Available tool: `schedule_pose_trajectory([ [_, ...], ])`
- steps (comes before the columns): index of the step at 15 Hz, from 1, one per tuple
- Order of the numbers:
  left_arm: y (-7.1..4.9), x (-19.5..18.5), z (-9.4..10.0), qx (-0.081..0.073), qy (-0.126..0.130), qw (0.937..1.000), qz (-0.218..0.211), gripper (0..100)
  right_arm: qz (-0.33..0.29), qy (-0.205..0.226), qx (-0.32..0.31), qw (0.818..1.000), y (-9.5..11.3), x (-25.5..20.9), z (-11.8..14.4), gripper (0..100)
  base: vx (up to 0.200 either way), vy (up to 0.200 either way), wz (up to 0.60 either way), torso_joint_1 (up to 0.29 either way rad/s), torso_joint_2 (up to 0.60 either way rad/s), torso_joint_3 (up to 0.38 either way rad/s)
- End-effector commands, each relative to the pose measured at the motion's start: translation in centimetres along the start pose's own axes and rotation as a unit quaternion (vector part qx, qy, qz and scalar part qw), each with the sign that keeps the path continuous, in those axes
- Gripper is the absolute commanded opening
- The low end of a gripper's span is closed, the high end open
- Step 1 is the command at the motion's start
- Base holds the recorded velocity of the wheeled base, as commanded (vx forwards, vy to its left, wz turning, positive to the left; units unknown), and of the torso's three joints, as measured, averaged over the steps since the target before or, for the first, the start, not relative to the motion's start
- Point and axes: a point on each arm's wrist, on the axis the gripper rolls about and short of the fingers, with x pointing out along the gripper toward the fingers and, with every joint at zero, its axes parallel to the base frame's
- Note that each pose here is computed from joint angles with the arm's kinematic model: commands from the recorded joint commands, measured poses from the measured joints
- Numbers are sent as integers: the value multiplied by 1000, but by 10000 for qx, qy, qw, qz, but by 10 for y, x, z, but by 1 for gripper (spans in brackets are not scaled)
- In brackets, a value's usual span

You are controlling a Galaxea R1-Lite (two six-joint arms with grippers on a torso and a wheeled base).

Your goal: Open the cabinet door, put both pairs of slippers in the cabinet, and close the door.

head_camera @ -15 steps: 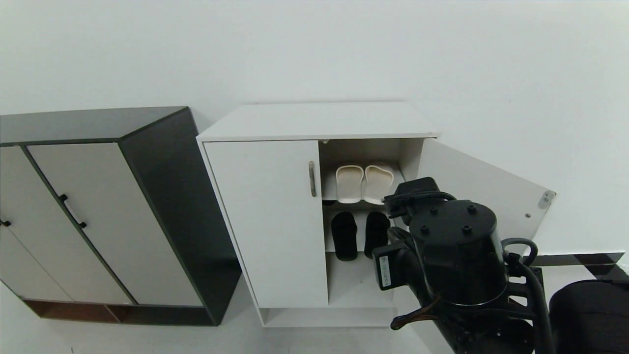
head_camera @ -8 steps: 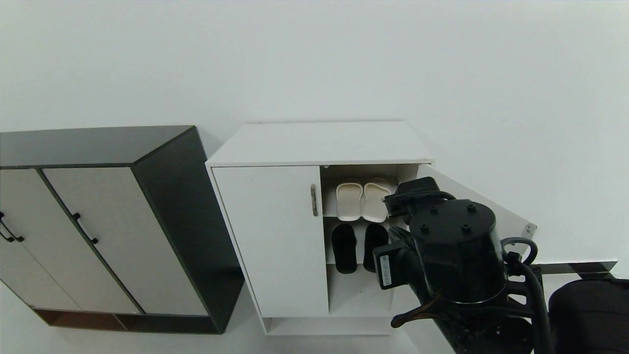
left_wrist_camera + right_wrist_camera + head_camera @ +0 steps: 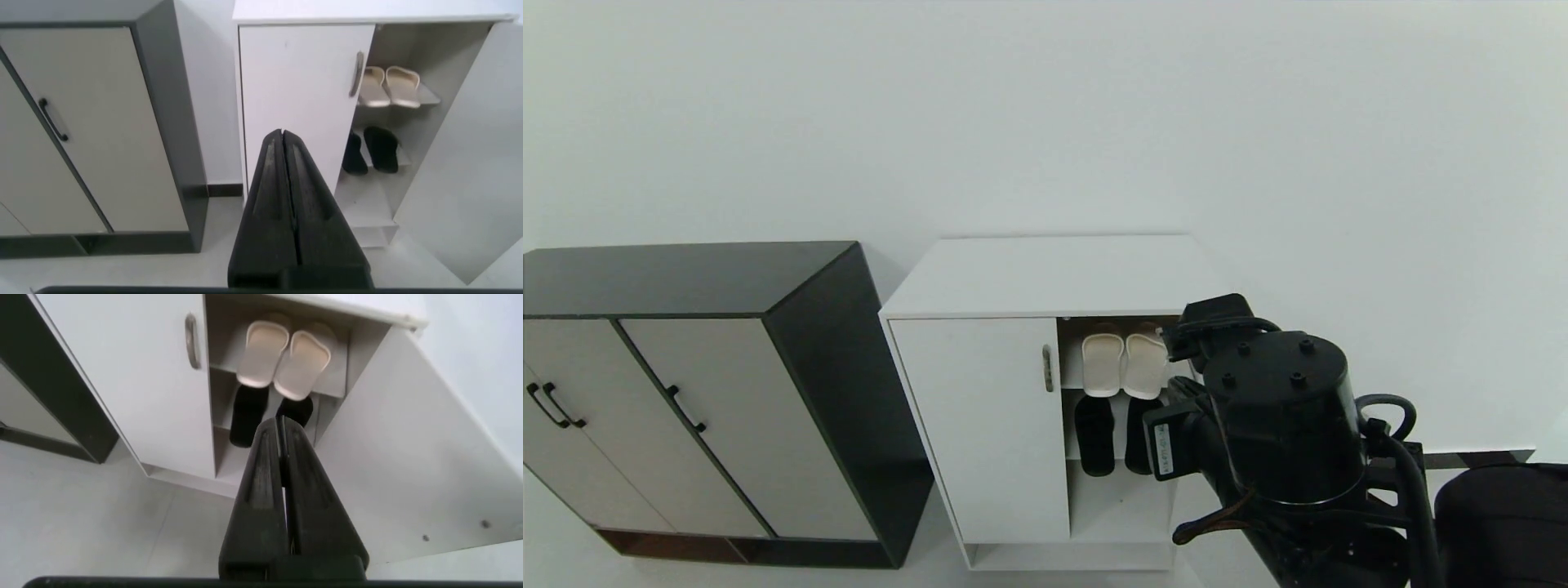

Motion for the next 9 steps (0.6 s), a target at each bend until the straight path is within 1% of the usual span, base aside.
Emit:
schedule_pose_trajectory([
  [1, 0, 0, 0, 0, -2, 10000, 3, 0, 1, -2, 2, 10000, 0, 0, 0, 0, 0, 0, 0, 271, -593, -344],
  [3, 0, 0, 0, 0, -2, 10000, 3, 0, 1, -2, 10, 10000, 0, 0, 0, 0, 0, 0, 0, 261, -586, -320],
  [6, 0, 0, 0, 0, -2, 10000, 10, 0, 18, -4, 16, 10000, 0, 0, 0, 0, 0, 0, 0, 207, -440, -246],
  [7, 0, 0, 0, 0, -2, 10000, 3, 0, 18, -4, 16, 10000, 0, 0, 0, 0, 0, 0, 0, 95, -222, -119],
  [9, 0, 0, 0, 0, -2, 10000, 3, 0, 83, 19, 5, 10000, 1, 0, -1, 0, 0, 0, 0, 16, -28, -23],
])
